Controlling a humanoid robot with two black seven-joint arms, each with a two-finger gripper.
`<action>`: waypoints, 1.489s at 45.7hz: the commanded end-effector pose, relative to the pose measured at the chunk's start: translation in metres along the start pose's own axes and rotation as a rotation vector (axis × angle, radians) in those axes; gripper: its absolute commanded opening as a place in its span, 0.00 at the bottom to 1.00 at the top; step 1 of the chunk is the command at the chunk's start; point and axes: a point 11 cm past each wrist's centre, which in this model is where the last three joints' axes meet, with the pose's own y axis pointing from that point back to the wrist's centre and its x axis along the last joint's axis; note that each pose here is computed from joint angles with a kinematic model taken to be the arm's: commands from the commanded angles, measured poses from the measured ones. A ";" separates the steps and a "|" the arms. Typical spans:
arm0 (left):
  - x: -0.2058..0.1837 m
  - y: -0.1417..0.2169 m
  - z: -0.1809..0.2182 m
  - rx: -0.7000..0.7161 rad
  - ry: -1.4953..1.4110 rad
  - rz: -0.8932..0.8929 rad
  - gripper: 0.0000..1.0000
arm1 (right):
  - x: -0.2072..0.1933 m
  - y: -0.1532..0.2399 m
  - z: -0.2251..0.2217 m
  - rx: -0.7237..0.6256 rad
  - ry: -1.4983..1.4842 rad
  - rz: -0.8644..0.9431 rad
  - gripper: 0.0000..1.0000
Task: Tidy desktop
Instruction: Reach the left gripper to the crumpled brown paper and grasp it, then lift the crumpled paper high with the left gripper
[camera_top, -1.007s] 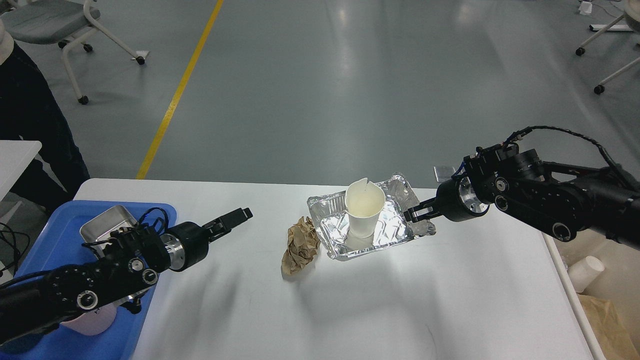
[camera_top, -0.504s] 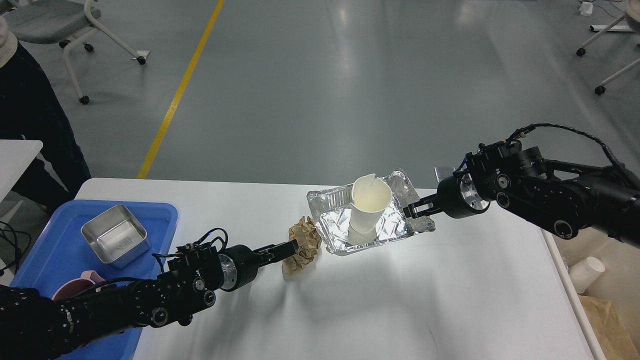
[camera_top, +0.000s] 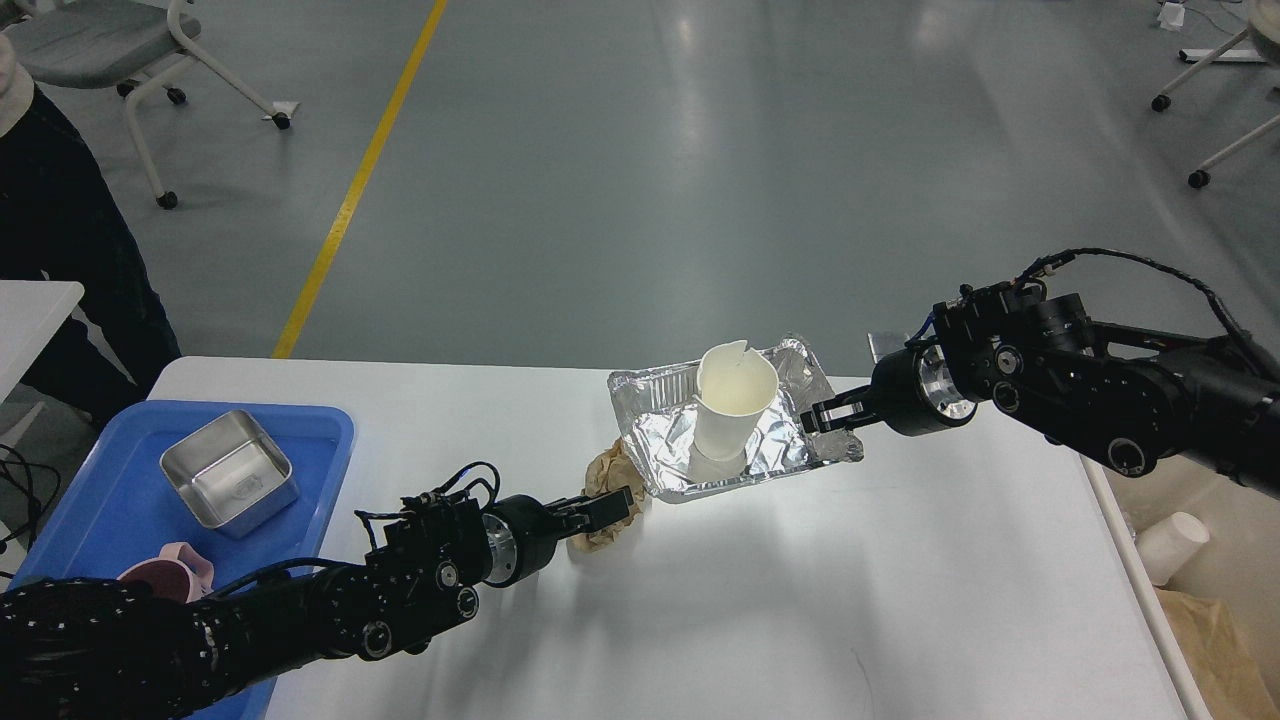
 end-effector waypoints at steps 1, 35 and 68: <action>-0.003 -0.006 0.002 0.009 -0.010 0.004 0.94 | 0.000 0.000 0.000 0.001 -0.001 0.002 0.00; -0.001 -0.013 0.009 0.009 -0.039 -0.046 0.00 | 0.000 0.000 0.001 0.007 -0.013 0.007 0.00; 0.135 0.173 -0.106 0.096 0.075 0.186 0.01 | -0.002 -0.004 0.003 0.039 -0.096 0.026 0.00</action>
